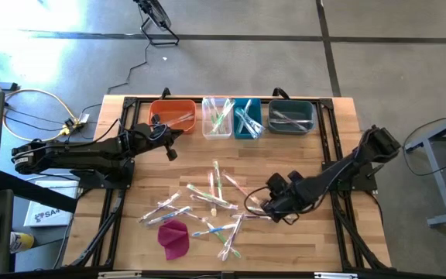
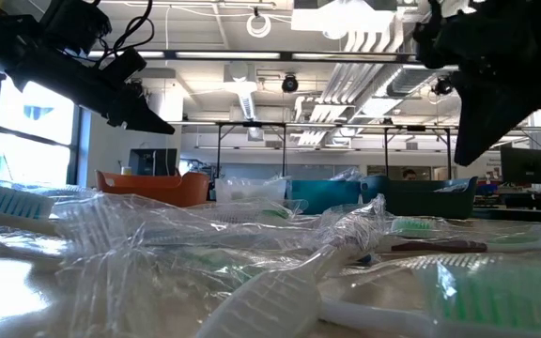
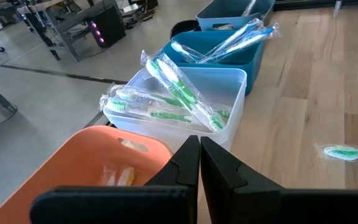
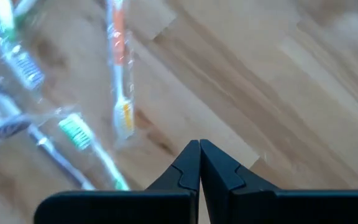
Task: Pick & Place Toothbrushes
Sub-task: Put the green toothbrush into the transparent bin
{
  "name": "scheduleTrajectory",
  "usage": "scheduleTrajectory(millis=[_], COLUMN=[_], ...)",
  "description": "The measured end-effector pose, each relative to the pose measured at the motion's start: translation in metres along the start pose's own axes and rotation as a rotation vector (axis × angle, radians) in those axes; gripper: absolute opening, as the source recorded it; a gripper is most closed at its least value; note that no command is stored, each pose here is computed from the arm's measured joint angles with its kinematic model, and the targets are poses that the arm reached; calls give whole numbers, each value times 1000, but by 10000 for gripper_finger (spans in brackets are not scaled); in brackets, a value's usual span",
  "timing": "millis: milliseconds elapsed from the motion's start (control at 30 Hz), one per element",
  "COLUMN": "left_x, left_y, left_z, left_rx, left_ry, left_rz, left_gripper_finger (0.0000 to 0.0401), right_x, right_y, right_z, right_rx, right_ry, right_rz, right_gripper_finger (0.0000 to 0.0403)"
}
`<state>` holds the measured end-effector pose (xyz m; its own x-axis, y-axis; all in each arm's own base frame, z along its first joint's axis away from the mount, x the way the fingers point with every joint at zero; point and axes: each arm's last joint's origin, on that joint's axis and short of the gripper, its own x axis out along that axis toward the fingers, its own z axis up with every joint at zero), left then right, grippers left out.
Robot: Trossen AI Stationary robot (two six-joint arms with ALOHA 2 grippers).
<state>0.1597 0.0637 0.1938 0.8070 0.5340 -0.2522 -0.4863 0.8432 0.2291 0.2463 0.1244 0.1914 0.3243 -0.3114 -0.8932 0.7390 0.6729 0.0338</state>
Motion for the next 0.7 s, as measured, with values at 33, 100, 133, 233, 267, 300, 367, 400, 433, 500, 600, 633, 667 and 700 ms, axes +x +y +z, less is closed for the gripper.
scheduleTrajectory(millis=[33, 100, 133, 233, 267, 300, 367, 400, 433, 500, 600, 633, 667, 700], left_x=[0, 0, 0, 0, 0, 0, 0, 0, 0, 0, 0, 0, 0, 0], left_y=[0, 0, 0, 0, 0, 0, 0, 0, 0, 0, 0, 0, 0, 0], left_z=[0, 0, 0, 0, 0, 0, 0, 0, 0, 0, 0, 0, 0, 0], left_rx=[0, 0, 1, 1, 1, 1, 1, 1, 1, 1, 1, 1, 1, 1], left_ry=[0, 0, 0, -1, -1, -1, -1, -1, -1, -1, -1, -1, -1, -1], left_rz=[0, 0, 0, 0, 0, 0, 0, 0, 0, 0, 0, 0, 0, 0], left_gripper_finger=[9, 9, 9, 9, 9, 9, 9, 9, 9, 9, 9, 9, 9, 9], right_x=[2, 7, 10, 15, 17, 19, 21, 22, 23, 25, 29, 30, 32, 34], right_y=[-1, -4, -5, -8, -9, -10, -10, -10, -11, -12, -13, -13, -13, -13], right_z=[-4, -10, -13, -20, -21, -22, -20, -18, -17, -12, -4, -1, 3, 6], right_rx=[18, 63, 82, 131, 141, 141, 153, 159, 161, 141, 98, 87, 76, 70], right_ry=[-24, -38, -36, -39, -43, -45, -49, -50, -49, -51, -53, -43, -31, -19], right_rz=[-1, 0, -2, 12, 13, 12, 15, 15, 12, 6, 8, 11, 19, 29], right_gripper_finger=[2, 2, 2, 2, 2, 2, 2, 2, 2, 2, 2, 2, 2, 2])
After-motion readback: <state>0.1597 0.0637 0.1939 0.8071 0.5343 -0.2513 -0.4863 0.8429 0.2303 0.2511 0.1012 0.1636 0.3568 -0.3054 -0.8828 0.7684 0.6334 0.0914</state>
